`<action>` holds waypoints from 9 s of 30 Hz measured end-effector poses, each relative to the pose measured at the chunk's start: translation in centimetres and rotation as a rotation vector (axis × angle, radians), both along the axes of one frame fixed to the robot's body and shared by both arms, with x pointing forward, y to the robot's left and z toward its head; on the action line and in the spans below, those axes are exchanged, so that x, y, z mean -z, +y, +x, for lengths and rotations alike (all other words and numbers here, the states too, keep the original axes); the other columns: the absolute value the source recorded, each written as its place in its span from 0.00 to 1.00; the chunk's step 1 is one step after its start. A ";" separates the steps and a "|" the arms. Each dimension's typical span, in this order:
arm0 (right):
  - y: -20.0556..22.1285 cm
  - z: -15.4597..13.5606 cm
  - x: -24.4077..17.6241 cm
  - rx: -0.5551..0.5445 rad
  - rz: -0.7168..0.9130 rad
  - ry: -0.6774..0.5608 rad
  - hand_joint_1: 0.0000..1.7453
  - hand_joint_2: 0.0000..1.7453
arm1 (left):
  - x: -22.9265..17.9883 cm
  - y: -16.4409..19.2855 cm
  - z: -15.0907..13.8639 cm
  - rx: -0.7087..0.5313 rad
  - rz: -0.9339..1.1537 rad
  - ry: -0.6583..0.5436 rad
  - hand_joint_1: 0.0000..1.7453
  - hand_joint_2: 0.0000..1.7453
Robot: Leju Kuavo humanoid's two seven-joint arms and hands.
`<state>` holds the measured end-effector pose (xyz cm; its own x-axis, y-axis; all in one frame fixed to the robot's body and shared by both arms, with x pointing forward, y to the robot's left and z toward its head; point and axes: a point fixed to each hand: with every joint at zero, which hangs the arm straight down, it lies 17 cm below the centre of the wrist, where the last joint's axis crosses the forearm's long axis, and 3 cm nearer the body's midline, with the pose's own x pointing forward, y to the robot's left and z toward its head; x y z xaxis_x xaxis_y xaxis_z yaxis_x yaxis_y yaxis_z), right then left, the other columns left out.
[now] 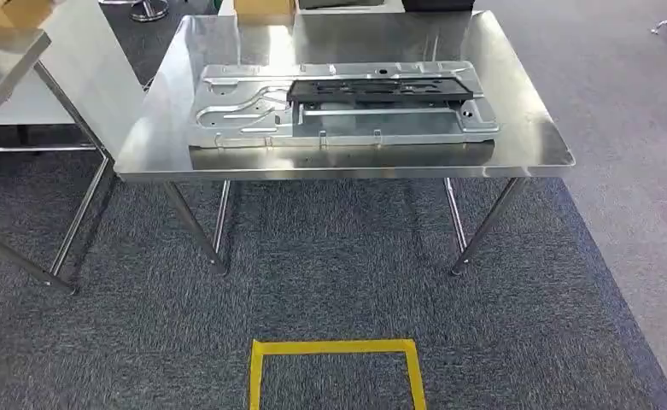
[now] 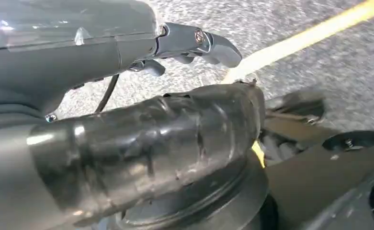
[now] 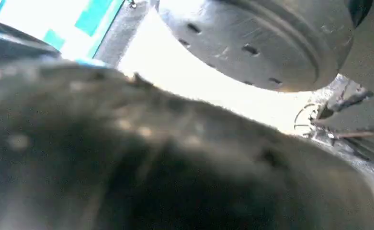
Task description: Take the parts from the cabinet and place them on the table.
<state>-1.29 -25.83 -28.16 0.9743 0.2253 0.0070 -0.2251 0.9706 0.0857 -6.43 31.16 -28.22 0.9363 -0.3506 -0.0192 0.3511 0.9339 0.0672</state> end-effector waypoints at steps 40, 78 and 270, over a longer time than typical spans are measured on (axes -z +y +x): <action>0.8 0.2 -0.1 0.008 0.031 -0.043 0.00 0.00 | 0.0 0.9 0.3 0.039 0.026 -0.008 0.00 0.00; 1.2 1.1 -0.5 0.064 0.092 -0.116 0.00 0.00 | 0.0 1.2 1.2 0.029 0.025 -0.034 0.00 0.00; 1.8 2.7 -0.4 0.131 0.027 -0.201 0.00 0.00 | 0.0 -1.2 0.9 -0.100 -0.002 -0.076 0.00 0.00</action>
